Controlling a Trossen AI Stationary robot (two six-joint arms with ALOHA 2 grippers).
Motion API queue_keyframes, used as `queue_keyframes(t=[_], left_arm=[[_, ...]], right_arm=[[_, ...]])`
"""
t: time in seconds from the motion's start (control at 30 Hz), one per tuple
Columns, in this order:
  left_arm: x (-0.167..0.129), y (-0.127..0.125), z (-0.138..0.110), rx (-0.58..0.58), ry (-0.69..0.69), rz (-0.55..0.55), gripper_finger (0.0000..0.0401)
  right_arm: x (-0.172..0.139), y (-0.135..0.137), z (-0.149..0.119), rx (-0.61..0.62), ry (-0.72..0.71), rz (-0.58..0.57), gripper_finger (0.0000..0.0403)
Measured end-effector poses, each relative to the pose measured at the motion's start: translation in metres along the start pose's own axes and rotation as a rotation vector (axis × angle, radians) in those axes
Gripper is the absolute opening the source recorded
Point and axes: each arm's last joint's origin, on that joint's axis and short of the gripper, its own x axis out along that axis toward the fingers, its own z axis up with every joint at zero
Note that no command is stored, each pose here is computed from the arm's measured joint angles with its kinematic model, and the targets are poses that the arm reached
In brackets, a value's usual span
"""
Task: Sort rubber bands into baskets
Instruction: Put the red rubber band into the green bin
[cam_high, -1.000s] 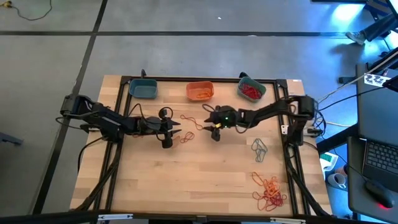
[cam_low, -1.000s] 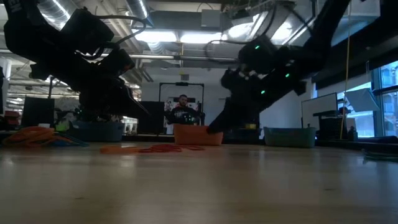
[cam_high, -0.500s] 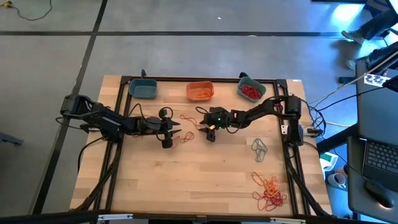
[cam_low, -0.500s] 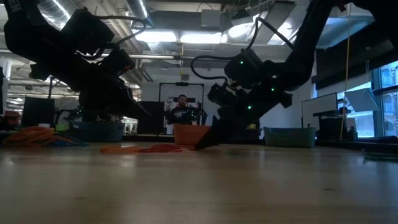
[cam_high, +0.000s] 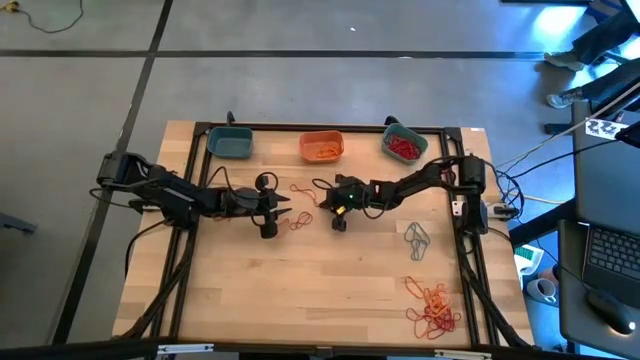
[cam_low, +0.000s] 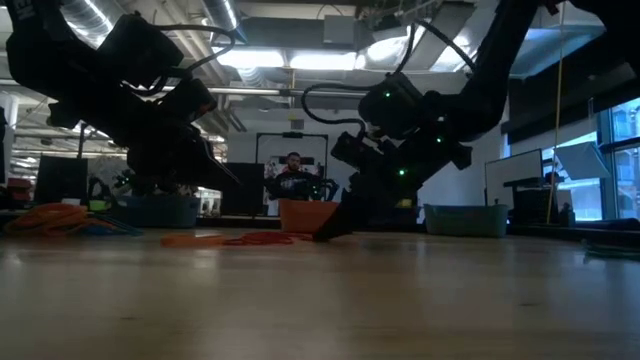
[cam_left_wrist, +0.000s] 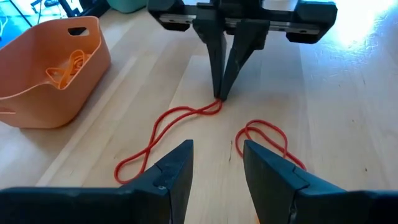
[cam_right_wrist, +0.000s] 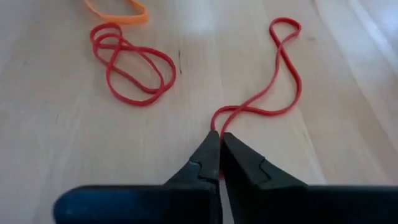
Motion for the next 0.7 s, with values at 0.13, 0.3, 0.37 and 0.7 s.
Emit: queue_keyframes(t=[0.13, 0.3, 0.37, 0.7], left_arm=[[0.000, -0.001, -0.001, 0.003, 0.006, -0.004, 0.0138], [-0.001, -0.003, 0.000, 0.006, -0.003, -0.012, 0.0138], [-0.001, -0.003, 0.000, 0.006, -0.002, -0.012, 0.0138], [-0.001, -0.003, 0.001, 0.005, -0.008, -0.012, 0.0138]], right_arm=[[-0.008, 0.005, 0.005, -0.026, 0.026, -0.031, 0.0006], [-0.022, 0.005, 0.008, -0.045, 0.103, -0.093, 0.0005], [-0.029, 0.003, 0.008, -0.050, 0.125, -0.125, 0.0002], [-0.081, 0.002, -0.004, -0.020, 0.063, -0.243, 0.0002]])
